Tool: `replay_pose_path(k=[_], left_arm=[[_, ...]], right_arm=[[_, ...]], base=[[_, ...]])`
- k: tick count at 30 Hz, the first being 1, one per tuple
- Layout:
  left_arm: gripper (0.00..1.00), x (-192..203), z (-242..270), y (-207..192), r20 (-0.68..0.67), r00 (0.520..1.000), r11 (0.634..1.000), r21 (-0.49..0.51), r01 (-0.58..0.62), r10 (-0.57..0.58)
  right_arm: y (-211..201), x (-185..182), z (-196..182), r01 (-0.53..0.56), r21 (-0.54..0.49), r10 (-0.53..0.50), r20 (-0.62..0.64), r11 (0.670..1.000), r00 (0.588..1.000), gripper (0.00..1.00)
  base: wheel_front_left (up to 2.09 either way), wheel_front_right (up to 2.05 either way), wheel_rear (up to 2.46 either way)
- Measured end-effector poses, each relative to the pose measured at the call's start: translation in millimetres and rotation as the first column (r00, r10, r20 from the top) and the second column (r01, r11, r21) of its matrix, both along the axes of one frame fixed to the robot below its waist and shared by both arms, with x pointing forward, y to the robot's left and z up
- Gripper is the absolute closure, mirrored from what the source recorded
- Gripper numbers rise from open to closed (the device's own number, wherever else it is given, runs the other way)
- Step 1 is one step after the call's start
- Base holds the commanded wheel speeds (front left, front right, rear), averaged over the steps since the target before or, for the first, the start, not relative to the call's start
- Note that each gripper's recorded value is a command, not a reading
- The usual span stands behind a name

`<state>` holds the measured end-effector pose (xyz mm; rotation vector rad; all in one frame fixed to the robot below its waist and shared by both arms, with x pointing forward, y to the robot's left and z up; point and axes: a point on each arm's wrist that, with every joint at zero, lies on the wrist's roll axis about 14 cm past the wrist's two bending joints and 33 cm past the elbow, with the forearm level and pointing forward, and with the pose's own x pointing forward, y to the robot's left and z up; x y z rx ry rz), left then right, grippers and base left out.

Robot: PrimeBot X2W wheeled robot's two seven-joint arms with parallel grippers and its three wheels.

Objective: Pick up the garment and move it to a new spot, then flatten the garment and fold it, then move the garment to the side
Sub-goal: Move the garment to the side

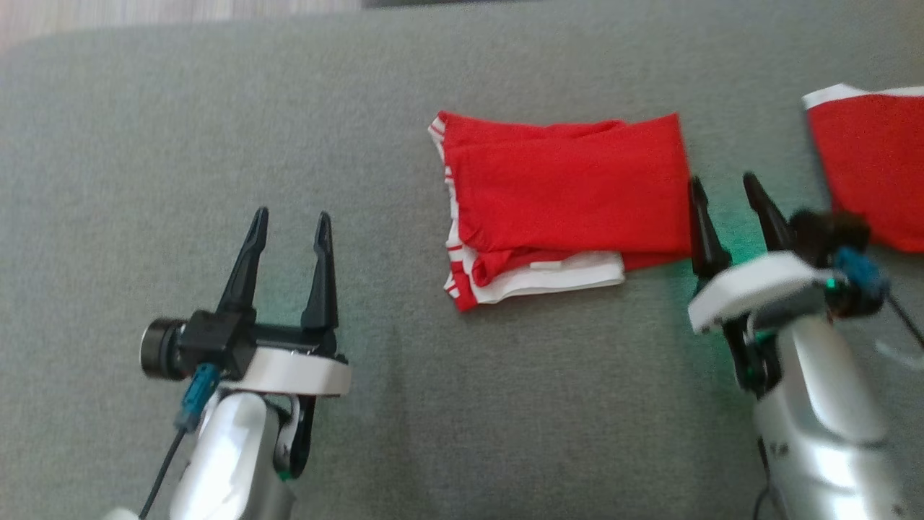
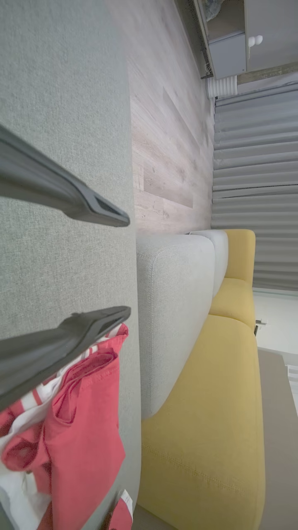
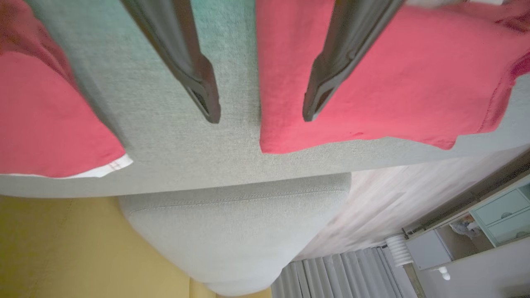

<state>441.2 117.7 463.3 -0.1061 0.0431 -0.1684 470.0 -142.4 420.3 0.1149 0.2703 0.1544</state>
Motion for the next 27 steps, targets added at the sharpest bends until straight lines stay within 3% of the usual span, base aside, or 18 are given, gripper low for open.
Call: replay_pose_path(k=[7,12,13,20,27], left_arm=[[0.00,7.4,-7.4,1.5,-0.015,1.000,1.000,0.011,0.007,-0.007],[0.00,4.2,-11.5,4.8,-0.031,1.000,1.000,0.016,0.000,0.000],[0.00,4.2,-11.5,4.8,-0.031,1.000,1.000,0.016,0.000,0.000],[0.00,5.1,3.2,0.9,0.007,1.000,1.000,0.013,0.008,-0.008],[0.00,3.1,14.1,-20.2,0.035,0.998,0.998,-0.003,0.060,-0.059]], right_arm=[[25.7,14.0,-48.4,-0.051,0.036,0.057,-0.205,0.998,0.977,0.00],[34.4,23.0,-53.9,-0.096,0.011,0.095,-0.262,0.995,0.960,0.00],[34.4,23.0,-53.9,-0.096,0.011,0.095,-0.262,0.995,0.960,1.00],[32.9,13.9,-42.3,-0.132,-0.055,0.118,-0.209,0.990,0.971,1.00],[-16.0,11.7,-8.0,-0.130,-0.254,0.109,-0.095,0.958,0.989,1.00]], base=[[0.00,0.00,0.00],[0.00,0.00,0.00],[0.00,0.00,0.00],[0.00,0.00,0.00],[0.00,0.00,0.00]])
